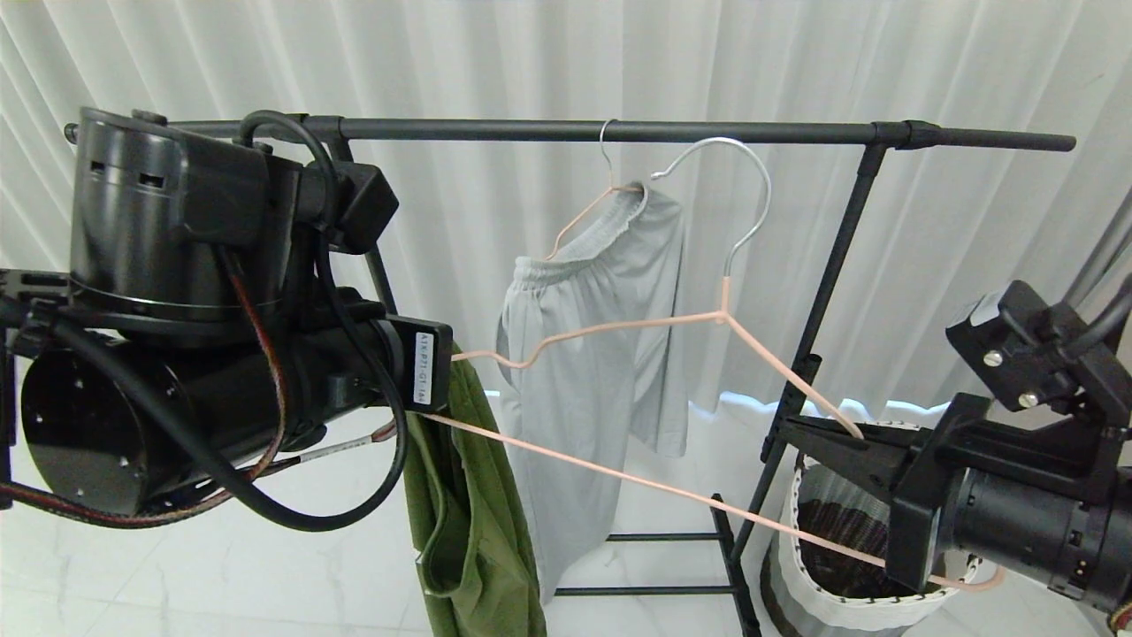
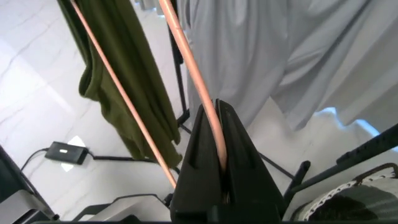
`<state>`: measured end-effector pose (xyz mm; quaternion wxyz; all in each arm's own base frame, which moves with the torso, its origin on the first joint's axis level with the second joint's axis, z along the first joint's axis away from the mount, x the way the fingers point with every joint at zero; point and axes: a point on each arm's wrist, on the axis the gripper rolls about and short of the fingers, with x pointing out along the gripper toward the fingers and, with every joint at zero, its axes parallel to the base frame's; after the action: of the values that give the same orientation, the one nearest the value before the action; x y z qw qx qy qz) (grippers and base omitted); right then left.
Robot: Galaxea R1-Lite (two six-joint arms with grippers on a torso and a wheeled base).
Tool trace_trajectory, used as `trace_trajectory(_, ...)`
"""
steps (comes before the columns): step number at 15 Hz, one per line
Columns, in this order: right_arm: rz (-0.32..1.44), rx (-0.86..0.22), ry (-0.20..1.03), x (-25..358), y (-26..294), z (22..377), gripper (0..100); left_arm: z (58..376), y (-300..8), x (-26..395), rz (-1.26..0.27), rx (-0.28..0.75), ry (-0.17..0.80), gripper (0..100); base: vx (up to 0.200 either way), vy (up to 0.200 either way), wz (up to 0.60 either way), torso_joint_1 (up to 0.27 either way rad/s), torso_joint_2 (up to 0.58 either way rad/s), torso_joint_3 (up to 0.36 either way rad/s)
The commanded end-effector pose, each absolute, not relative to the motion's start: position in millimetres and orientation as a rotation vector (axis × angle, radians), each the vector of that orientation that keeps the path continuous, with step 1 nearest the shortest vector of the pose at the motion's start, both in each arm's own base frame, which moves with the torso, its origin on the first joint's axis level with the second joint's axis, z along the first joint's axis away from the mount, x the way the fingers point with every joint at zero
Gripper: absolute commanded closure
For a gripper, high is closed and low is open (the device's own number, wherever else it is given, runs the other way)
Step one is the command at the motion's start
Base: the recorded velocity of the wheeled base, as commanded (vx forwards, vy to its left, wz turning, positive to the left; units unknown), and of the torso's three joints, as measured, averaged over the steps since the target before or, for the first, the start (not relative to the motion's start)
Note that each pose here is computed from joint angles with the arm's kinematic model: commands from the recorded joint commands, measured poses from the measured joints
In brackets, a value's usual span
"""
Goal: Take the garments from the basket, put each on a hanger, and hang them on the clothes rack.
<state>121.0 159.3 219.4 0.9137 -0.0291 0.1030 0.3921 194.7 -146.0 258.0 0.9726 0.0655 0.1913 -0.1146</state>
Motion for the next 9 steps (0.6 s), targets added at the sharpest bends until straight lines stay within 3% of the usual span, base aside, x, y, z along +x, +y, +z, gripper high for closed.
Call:
trace_trajectory(1,0.850,-0.063,0.220,114.8,166.0,218.1,100,259.2,-146.8,196.5,-0.228,0.124,0.384,100,0.000,0.000,0.00,0.000,0.00,0.000)
trace_trajectory(6,0.999,0.023,0.271,87.0,180.9,218.6,100,258.9,-146.1,216.0,-0.103,0.116,0.379,100,0.000,0.000,0.00,0.000,0.00,0.000)
trace_trajectory(9,1.075,0.004,0.316,73.0,191.0,209.6,100,265.7,-146.6,223.2,-0.080,0.104,0.359,100,0.000,0.000,0.00,0.000,0.00,0.000)
